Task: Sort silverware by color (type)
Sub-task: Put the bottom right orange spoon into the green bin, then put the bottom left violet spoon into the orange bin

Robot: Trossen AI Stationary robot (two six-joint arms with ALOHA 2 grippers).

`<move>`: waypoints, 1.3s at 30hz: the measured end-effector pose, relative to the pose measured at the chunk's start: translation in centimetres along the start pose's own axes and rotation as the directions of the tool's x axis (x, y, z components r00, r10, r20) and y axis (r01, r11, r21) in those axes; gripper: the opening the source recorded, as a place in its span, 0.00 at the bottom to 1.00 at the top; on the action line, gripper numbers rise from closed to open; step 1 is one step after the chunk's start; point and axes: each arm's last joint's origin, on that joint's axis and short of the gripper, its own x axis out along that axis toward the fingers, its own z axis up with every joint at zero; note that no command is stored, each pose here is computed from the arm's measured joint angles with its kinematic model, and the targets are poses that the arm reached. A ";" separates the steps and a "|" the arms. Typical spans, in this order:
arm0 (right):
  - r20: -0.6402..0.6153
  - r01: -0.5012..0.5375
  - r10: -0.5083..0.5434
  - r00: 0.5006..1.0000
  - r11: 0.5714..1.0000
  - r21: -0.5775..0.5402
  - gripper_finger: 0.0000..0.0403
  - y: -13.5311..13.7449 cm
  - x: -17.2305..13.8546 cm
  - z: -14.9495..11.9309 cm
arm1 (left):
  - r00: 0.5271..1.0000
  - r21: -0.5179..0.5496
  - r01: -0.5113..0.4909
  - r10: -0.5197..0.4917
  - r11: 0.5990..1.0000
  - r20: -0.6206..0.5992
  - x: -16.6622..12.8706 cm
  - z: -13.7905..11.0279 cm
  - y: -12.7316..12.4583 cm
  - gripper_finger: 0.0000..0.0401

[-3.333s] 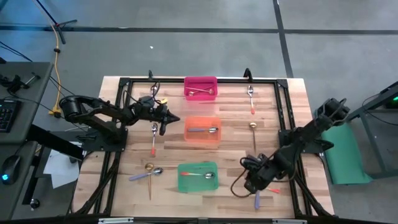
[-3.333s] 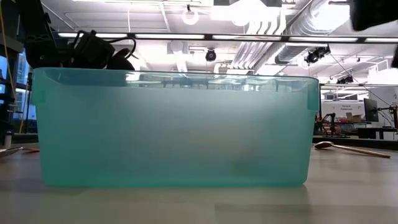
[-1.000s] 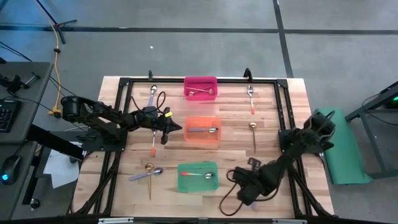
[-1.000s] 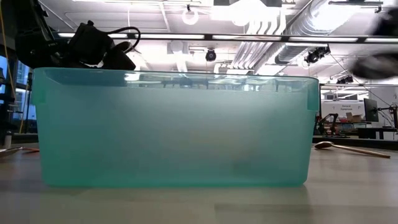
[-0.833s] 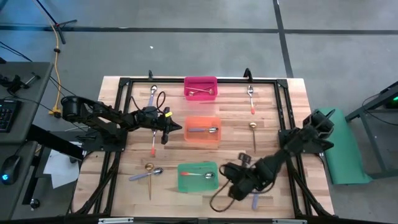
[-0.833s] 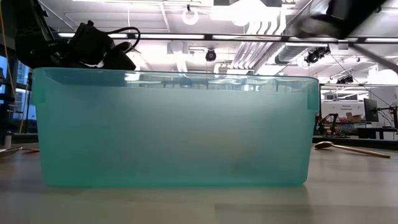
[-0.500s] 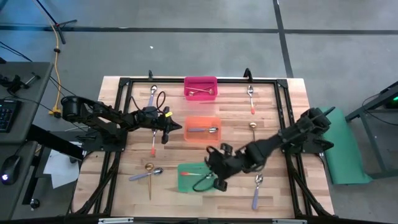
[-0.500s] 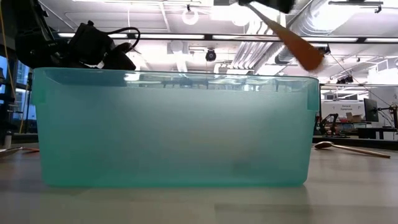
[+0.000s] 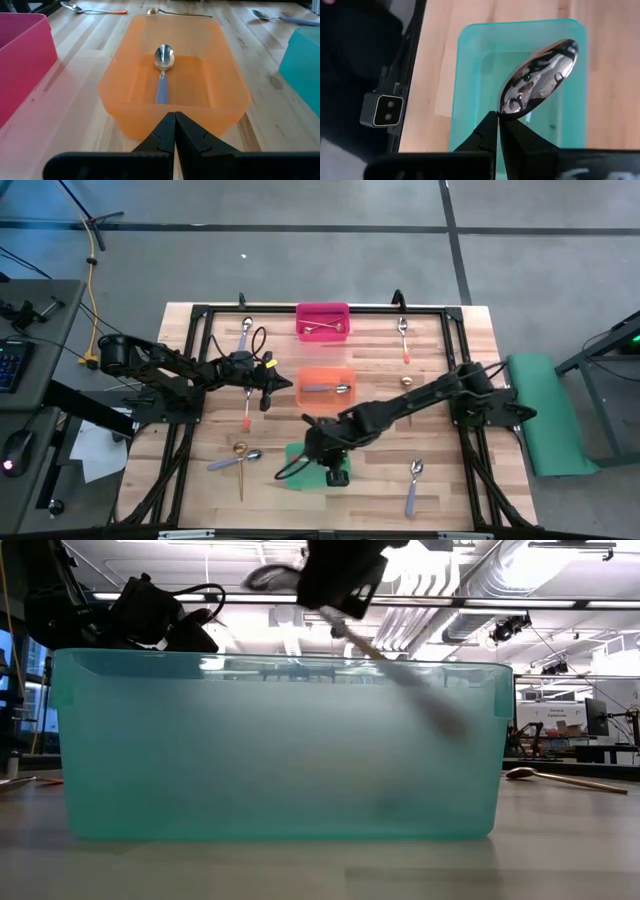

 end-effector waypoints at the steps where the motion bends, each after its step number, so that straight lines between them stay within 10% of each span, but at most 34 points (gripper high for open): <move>1: -0.006 -0.008 0.008 1.000 1.000 -0.012 0.00 -0.3 0.4 0.1 | 1.000 0.000 0.000 0.000 1.000 0.000 0.0 0.0 0.0 0.00; 27: -0.042 -0.088 0.086 0.995 0.995 -0.054 0.00 -4.1 4.1 0.6 | 1.000 0.010 -0.002 0.002 1.000 -0.002 0.0 0.0 0.0 0.00; 39: -0.083 -0.094 0.093 0.992 0.996 -0.008 0.19 -4.1 3.4 0.2 | 0.998 0.029 -0.006 0.005 1.000 0.056 0.0 0.5 0.0 0.00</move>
